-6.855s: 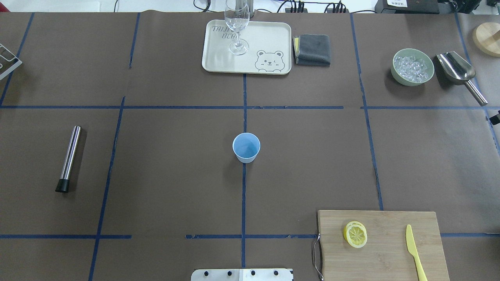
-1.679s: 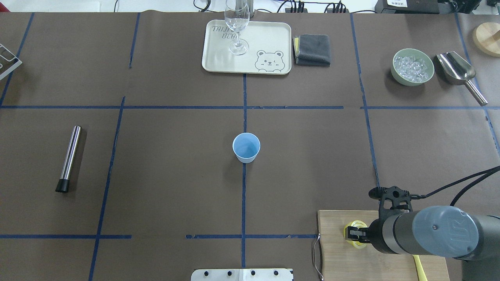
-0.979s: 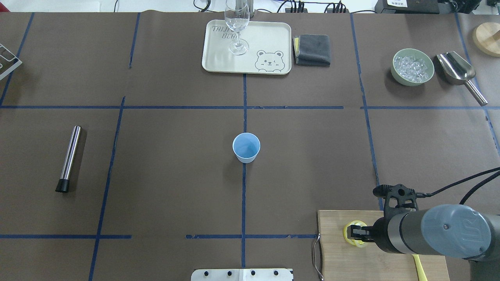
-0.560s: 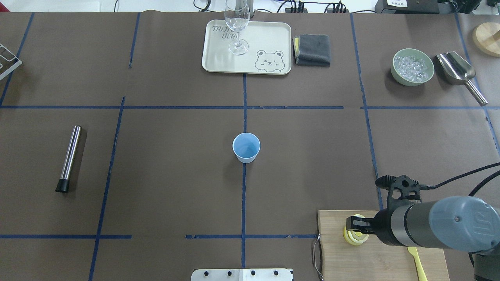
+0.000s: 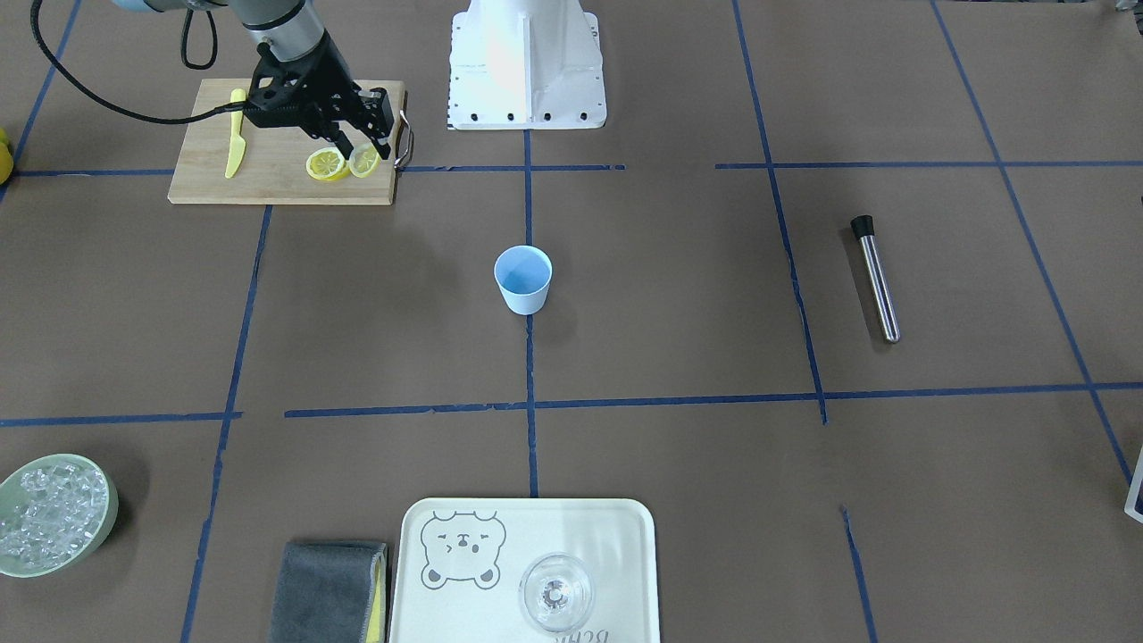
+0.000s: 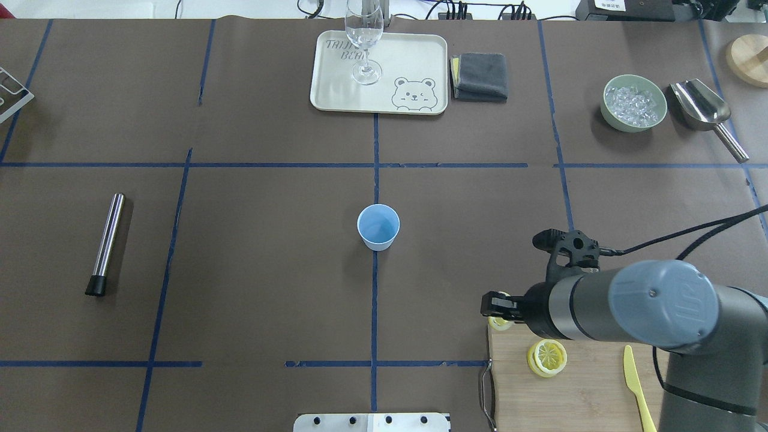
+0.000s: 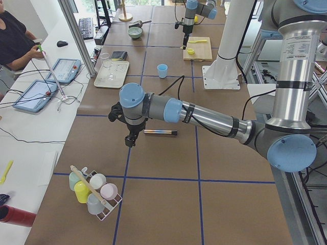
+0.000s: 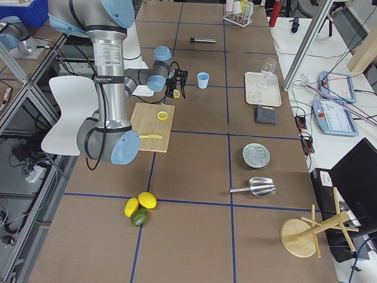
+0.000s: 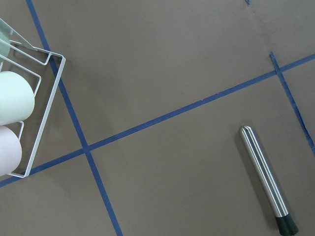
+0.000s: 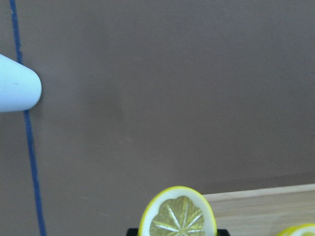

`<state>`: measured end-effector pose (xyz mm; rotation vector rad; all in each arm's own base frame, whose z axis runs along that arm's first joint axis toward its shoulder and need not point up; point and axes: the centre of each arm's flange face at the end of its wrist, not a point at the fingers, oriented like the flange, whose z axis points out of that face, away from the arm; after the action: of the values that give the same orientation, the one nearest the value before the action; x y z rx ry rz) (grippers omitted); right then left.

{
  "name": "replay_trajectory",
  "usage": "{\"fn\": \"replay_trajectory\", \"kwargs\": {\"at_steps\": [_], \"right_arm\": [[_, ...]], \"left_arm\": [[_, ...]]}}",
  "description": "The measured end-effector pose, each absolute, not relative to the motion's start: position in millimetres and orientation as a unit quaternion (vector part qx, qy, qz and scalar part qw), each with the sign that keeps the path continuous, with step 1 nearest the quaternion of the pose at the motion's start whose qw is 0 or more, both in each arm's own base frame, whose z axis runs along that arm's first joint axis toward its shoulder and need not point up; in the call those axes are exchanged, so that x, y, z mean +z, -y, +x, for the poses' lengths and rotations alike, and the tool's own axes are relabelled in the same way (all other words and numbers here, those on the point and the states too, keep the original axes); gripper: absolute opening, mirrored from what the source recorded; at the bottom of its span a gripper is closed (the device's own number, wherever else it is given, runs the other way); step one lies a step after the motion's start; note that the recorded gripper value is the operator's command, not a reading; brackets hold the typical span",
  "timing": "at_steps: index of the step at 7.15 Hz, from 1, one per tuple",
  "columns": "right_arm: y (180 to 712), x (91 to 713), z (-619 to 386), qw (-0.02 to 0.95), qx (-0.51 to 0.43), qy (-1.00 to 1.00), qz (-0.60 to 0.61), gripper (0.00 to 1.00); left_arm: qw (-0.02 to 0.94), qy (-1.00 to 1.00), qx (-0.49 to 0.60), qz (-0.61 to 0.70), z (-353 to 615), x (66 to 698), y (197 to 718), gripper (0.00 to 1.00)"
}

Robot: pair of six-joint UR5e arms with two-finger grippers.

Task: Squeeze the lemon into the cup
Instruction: 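Carry the lemon slice with the right gripper over the blue cup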

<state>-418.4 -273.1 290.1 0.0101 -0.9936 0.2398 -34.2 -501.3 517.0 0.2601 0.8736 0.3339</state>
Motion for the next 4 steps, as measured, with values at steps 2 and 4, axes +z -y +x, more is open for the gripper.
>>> {"fn": "replay_trajectory", "kwargs": {"at_steps": [2, 4], "right_arm": [[323, 242, -467, 0.871, 0.140, 0.471, 0.017, 0.61], [358, 204, -504, 0.866, 0.156, 0.474, 0.025, 0.61]], "left_arm": [[0.884, -0.420, 0.161, 0.125, -34, 517, 501, 1.00], [0.885, -0.420, 0.160, 0.125, -34, 517, 501, 1.00]]}}
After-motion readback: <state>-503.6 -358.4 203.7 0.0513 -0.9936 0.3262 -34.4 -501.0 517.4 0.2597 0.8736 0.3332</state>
